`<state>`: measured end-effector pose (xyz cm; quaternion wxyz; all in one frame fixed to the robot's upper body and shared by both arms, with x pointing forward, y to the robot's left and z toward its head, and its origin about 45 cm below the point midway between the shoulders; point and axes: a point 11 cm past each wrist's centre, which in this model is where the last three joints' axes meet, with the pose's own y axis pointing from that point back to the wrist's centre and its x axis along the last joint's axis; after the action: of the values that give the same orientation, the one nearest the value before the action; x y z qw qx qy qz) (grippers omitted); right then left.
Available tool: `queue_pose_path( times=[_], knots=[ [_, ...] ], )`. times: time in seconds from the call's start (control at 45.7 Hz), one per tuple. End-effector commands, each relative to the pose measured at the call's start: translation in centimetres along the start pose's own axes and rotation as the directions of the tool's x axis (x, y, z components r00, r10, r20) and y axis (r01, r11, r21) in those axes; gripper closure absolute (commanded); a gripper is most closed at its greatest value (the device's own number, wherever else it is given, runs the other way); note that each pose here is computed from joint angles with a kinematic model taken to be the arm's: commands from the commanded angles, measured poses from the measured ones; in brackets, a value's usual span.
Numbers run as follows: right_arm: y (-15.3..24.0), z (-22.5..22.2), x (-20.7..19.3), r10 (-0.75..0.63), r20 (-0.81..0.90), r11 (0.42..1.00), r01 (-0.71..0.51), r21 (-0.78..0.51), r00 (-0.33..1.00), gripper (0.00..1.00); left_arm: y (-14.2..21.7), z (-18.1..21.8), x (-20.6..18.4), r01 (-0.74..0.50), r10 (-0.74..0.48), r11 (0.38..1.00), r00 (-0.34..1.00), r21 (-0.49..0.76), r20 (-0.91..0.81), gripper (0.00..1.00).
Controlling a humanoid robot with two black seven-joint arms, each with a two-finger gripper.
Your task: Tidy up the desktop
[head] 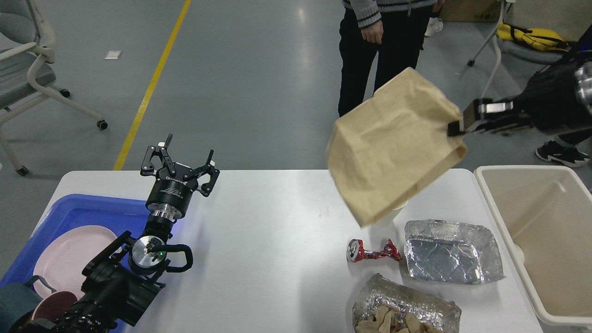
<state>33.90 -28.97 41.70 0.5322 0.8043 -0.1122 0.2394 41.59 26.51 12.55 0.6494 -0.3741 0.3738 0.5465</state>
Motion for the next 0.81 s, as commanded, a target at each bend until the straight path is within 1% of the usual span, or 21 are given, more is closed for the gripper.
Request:
queue_pose_path(
  times=[0.0,0.044,0.088,0.153,0.241,0.307,0.35,0.394,0.46,0.526,0.548,0.591,0.613,0.635,0.679,0.723,0.788],
  knots=[
    [-0.1,-1.9,-1.7,-0.066,-0.036,0.998,0.067,0.022,0.997,1.00,0.0,0.0,0.0,-0.001,0.001,1.000,1.000,0.000,0.000,0.03],
    [-0.5,-1.1,-1.9,-0.074,-0.020,0.997,0.074,0.010,0.997,1.00,0.0,0.0,0.0,0.000,0.000,1.000,1.000,0.000,0.000,0.03],
    [-1.3,1.4,-2.3,-0.080,0.022,0.997,0.080,-0.020,0.997,1.00,0.0,0.0,0.0,0.000,0.000,1.000,1.000,0.000,0.000,0.03],
    [-1.4,4.8,-2.4,-0.044,0.073,0.996,0.049,-0.070,0.996,1.00,0.0,0.0,0.0,0.000,0.000,1.000,1.000,0.000,0.000,0.03],
    [-1.8,10.7,-3.1,0.000,0.143,0.985,0.025,-0.168,0.990,1.00,0.0,0.0,0.0,0.000,0.000,1.000,1.000,0.000,0.000,0.03],
    [-1.8,15.8,-3.3,0.058,0.159,0.962,-0.013,-0.271,0.985,1.00,0.0,0.0,0.0,0.000,0.000,1.000,1.000,0.000,0.000,0.03],
    [-1.4,19.6,-3.4,0.108,0.145,0.933,-0.050,-0.357,0.984,1.00,0.0,0.0,0.0,0.000,0.000,1.000,1.000,0.000,0.000,0.03],
    [-0.8,23.4,-3.5,0.153,0.106,0.890,-0.091,-0.447,0.982,1.00,0.0,0.0,0.0,0.000,0.000,1.000,1.000,0.000,0.000,0.03],
    [-0.1,28.8,-4.6,0.193,0.018,0.810,-0.149,-0.567,0.981,1.00,0.0,0.0,0.0,0.000,0.000,1.000,1.000,0.000,0.000,0.03],
    [-0.6,33.0,-6.7,0.220,-0.082,0.733,-0.220,-0.644,0.972,1.00,0.0,0.0,0.0,0.000,0.000,1.000,1.000,0.000,0.000,0.03],
    [-1.4,35.4,-9.1,0.260,-0.123,0.685,-0.272,-0.676,0.958,1.00,0.0,0.0,0.0,0.000,0.000,1.000,1.000,0.000,0.000,0.03],
    [-2.9,36.4,-11.3,0.299,-0.128,0.664,-0.302,-0.684,0.946,1.00,0.0,0.0,0.0,-0.001,0.001,1.000,1.000,0.000,0.000,0.03],
    [-3.9,36.7,-12.5,0.316,-0.115,0.662,-0.305,-0.684,0.942,1.00,0.0,0.0,0.0,0.000,0.000,1.000,1.000,0.000,0.000,0.03],
    [-5.9,36.9,-15.1,0.341,-0.088,0.663,-0.306,-0.684,0.936,1.00,0.0,0.0,0.0,0.000,0.000,1.000,1.000,0.000,0.000,0.03],
    [-7.5,36.9,-17.1,0.359,-0.068,0.657,-0.304,-0.690,0.931,1.00,0.0,0.0,0.0,0.000,0.000,1.000,1.000,0.000,0.000,0.03],
    [-8.4,36.9,-18.5,0.367,-0.075,0.640,-0.310,-0.703,0.927,1.00,0.0,0.0,0.0,0.000,0.000,1.000,1.000,0.000,0.000,0.03],
    [-8.9,37.0,-19.7,0.384,-0.112,0.594,-0.338,-0.730,0.917,1.00,0.0,0.0,0.0,0.000,0.000,1.000,1.000,0.000,0.000,0.03]
  ],
)
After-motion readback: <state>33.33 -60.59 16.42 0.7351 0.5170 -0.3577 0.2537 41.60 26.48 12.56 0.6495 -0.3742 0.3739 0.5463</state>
